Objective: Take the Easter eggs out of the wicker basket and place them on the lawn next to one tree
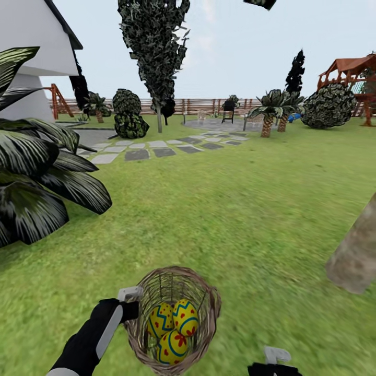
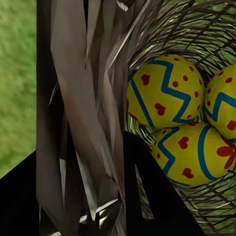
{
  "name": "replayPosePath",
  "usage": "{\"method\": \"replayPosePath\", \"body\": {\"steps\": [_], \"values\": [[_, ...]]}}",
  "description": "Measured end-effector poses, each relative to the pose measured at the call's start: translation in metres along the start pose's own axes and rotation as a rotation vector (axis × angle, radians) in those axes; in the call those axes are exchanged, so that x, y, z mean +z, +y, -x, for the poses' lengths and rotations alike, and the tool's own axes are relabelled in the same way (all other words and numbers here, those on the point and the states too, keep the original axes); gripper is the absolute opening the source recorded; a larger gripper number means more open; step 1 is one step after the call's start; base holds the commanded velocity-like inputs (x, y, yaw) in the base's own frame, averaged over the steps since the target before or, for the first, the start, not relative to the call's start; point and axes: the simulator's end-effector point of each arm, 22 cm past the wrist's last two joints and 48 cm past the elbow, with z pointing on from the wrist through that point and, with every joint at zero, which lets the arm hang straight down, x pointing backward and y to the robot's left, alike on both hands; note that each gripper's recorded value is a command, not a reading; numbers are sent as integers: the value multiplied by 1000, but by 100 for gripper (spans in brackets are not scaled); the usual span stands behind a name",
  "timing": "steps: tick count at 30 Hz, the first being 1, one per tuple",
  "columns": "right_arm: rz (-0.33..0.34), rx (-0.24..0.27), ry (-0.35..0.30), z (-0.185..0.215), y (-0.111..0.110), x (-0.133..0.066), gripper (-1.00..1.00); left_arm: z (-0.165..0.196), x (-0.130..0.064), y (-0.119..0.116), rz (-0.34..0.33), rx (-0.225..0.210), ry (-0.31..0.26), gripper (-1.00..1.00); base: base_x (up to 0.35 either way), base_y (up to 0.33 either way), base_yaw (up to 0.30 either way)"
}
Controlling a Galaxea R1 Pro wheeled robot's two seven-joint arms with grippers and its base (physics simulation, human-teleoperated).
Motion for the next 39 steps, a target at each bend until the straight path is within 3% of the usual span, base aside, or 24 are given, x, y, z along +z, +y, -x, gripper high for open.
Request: {"method": "replayPosePath", "body": {"steps": [12, 15, 17, 22, 25, 27, 30, 33, 36, 39], "values": [[10, 44, 23, -13, 4, 0, 100, 2, -2, -2, 1, 5, -6, -100, 0, 0, -276], [8, 120, 45, -24, 2, 1, 100, 2, -2, -1, 3, 5, -5, -100, 0, 0, -251], [8, 138, 56, -29, 1, 2, 100, 1, -1, 0, 8, 9, -2, -100, 0, 0, -247], [2, 143, 62, -32, -3, 3, 100, -2, 1, 0, 7, 11, 5, -100, 0, 0, -246], [0, 143, 65, -33, -4, 3, 100, -7, 2, -17, -14, 55, 13, -100, 0, 0, -246], [-1, 142, 66, -33, -5, 3, 100, -9, 1, -29, -37, 58, 16, -100, 0, 0, -246], [0, 142, 68, -34, -4, 4, 100, -11, 2, -28, -24, 74, 19, -100, 0, 0, -246], [1, 137, 67, -34, -4, 4, 100, -13, 2, -37, -48, 56, 22, -100, 0, 0, -121], [4, 134, 67, -35, -1, 5, 100, -14, 3, -32, -28, 77, 24, -100, 0, 0, -252], [3, 135, 66, -34, -2, 5, 100, -13, 2, -36, -43, 62, 24, -100, 0, 0, -287]]}}
